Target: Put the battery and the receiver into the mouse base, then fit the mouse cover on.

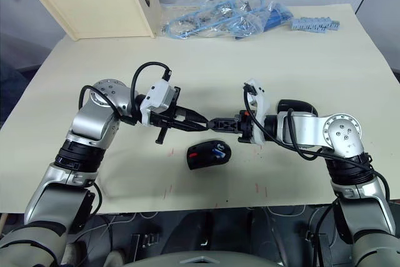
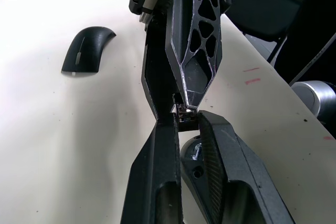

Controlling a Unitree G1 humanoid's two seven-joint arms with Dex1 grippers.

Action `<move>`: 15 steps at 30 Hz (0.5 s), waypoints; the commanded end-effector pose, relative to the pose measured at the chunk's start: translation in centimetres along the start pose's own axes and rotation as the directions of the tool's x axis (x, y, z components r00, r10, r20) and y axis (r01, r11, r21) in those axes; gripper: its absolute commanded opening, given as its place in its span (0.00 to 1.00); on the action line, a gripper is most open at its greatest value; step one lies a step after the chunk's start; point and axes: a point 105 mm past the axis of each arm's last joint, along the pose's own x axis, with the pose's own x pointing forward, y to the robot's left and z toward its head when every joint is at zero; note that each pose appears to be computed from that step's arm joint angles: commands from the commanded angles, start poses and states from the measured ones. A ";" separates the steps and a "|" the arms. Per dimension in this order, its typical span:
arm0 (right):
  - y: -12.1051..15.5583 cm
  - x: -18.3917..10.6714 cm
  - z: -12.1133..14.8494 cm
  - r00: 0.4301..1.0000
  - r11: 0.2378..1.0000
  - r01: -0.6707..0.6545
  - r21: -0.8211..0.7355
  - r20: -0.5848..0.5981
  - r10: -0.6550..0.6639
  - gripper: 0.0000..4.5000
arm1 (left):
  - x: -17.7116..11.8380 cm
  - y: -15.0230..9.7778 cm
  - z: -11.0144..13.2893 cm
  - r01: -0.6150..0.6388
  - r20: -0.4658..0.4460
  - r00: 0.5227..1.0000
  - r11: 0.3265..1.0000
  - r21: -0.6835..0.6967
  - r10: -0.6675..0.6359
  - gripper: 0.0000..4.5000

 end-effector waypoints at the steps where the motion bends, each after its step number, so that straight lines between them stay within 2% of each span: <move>1: 0.9 -0.3 0.0 0.999 0.999 -0.043 -0.019 -0.014 0.043 0.45 | -0.2 -0.1 0.3 0.007 -0.004 1.000 1.000 0.025 -0.006 0.07; 2: 0.9 -0.3 -0.1 0.999 0.999 -0.042 -0.021 -0.017 0.042 0.35 | -0.2 -0.1 0.3 0.006 -0.004 1.000 1.000 0.025 -0.006 0.07; 3: 0.9 -0.3 -0.1 0.999 0.999 -0.041 -0.021 -0.019 0.040 0.33 | -0.2 -0.1 0.3 0.006 -0.004 1.000 1.000 0.025 -0.006 0.07; 4: 0.9 -0.3 -0.2 0.999 0.999 -0.040 -0.020 -0.020 0.039 0.19 | -0.2 -0.1 0.2 0.006 -0.005 1.000 1.000 0.024 -0.006 0.07; 7: 0.8 -0.3 -0.2 0.999 0.999 -0.035 -0.018 -0.021 0.035 0.00 | -0.2 -0.2 0.2 0.007 -0.006 1.000 1.000 0.023 -0.007 0.07; 15: 0.9 -0.2 -0.2 0.999 0.999 -0.039 -0.016 -0.020 0.039 0.00 | -0.1 -0.2 0.3 0.005 -0.003 1.000 1.000 0.024 -0.005 0.07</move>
